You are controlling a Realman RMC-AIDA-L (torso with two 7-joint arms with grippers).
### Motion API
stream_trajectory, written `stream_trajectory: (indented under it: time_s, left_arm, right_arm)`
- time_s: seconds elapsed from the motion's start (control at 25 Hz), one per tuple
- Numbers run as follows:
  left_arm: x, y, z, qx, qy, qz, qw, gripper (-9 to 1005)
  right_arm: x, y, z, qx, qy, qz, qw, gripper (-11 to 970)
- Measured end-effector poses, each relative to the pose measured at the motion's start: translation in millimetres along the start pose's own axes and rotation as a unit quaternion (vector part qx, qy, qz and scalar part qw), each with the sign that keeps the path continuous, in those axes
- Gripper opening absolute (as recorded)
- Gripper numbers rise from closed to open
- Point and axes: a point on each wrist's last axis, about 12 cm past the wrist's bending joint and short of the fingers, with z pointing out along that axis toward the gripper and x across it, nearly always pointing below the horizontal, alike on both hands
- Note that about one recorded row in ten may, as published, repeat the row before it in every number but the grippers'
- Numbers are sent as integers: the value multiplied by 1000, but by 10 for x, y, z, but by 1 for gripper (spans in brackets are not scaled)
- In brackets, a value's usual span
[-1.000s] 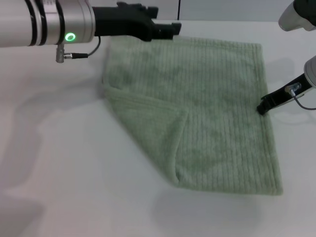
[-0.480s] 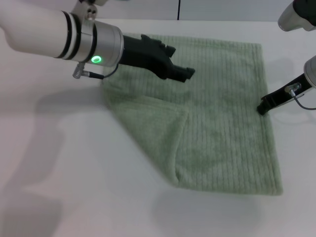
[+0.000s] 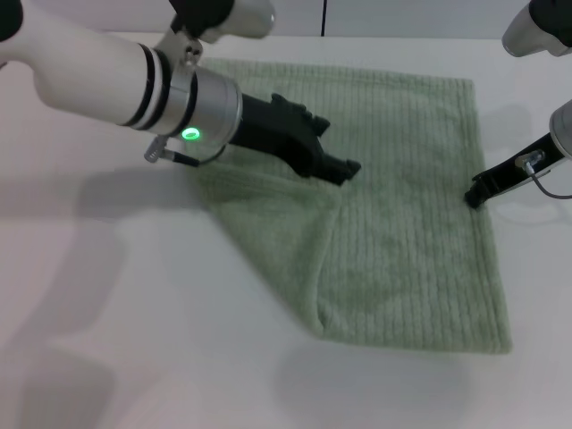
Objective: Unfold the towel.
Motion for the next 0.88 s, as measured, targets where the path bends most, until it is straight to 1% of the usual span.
stream_trajectory:
  time_s: [0.24, 0.4, 0.56, 0.88]
  left_arm:
    - [20, -83, 91, 14, 20, 19, 1000, 801]
    - [29, -89, 138, 13, 29, 22, 999, 801]
    - [25, -76, 172, -1, 26, 19, 999, 801]
    - [39, -115, 324, -8, 50, 24, 998, 801]
  right_arm:
    - [0, 2, 0, 0, 0, 0, 1000, 1]
    - [3, 5, 1, -1, 2, 0, 1000, 1]
    - [1, 7, -1, -2, 2, -1, 1000, 1]
    - [-17, 17, -7, -1, 3, -4, 1000, 0]
